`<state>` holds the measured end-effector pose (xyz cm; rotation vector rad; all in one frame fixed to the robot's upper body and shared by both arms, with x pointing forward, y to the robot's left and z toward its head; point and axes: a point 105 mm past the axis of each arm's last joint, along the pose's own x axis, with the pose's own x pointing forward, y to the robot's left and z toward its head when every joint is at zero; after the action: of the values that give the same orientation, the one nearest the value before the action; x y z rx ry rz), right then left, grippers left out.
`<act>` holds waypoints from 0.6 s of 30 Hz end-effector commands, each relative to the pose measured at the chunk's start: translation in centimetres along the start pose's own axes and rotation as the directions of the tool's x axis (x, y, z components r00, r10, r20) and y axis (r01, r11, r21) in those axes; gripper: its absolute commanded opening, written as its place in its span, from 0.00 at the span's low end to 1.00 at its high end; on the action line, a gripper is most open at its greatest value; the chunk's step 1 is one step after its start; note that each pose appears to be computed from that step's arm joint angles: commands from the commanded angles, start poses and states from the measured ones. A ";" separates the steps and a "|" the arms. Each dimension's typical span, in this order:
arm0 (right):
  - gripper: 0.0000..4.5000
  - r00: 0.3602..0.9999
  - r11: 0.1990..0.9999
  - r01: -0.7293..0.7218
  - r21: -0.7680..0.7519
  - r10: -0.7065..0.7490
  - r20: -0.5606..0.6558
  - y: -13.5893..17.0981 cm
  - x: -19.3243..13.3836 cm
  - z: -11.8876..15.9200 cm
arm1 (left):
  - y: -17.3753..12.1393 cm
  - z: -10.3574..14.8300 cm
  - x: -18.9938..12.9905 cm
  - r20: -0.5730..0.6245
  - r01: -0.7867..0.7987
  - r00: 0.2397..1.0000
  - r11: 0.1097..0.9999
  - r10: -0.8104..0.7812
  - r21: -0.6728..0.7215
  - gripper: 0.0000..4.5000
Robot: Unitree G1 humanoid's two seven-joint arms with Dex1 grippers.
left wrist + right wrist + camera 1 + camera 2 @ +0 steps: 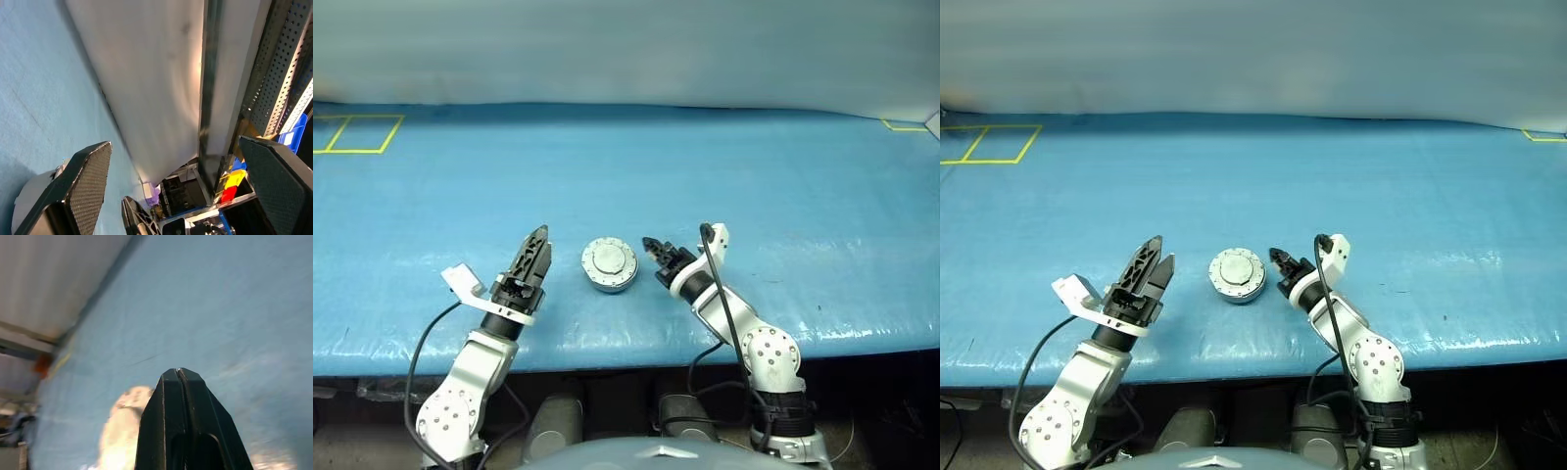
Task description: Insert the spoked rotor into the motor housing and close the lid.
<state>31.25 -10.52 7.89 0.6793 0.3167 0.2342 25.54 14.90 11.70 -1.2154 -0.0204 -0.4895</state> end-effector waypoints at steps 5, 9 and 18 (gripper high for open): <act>0.00 0.984 0.912 0.081 -0.401 -0.008 0.180 -0.3 -1.1 2.9 | -0.8 0.9 1.0 -0.013 -0.016 1.000 0.964 0.020 0.266 0.51; 0.00 0.986 0.868 0.086 -0.488 -0.006 0.164 -1.2 -1.7 3.1 | 0.6 0.5 0.9 -0.064 -0.073 0.992 0.912 0.108 0.404 0.21; 0.00 0.999 0.795 -0.039 -0.605 0.039 -0.014 -1.1 -2.7 1.4 | 3.8 -0.3 0.5 -0.157 -0.058 0.944 0.615 0.289 0.786 0.00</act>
<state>29.87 -13.79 7.90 0.0891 0.2245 0.2984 27.03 15.46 7.93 -0.3796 0.1531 -0.3887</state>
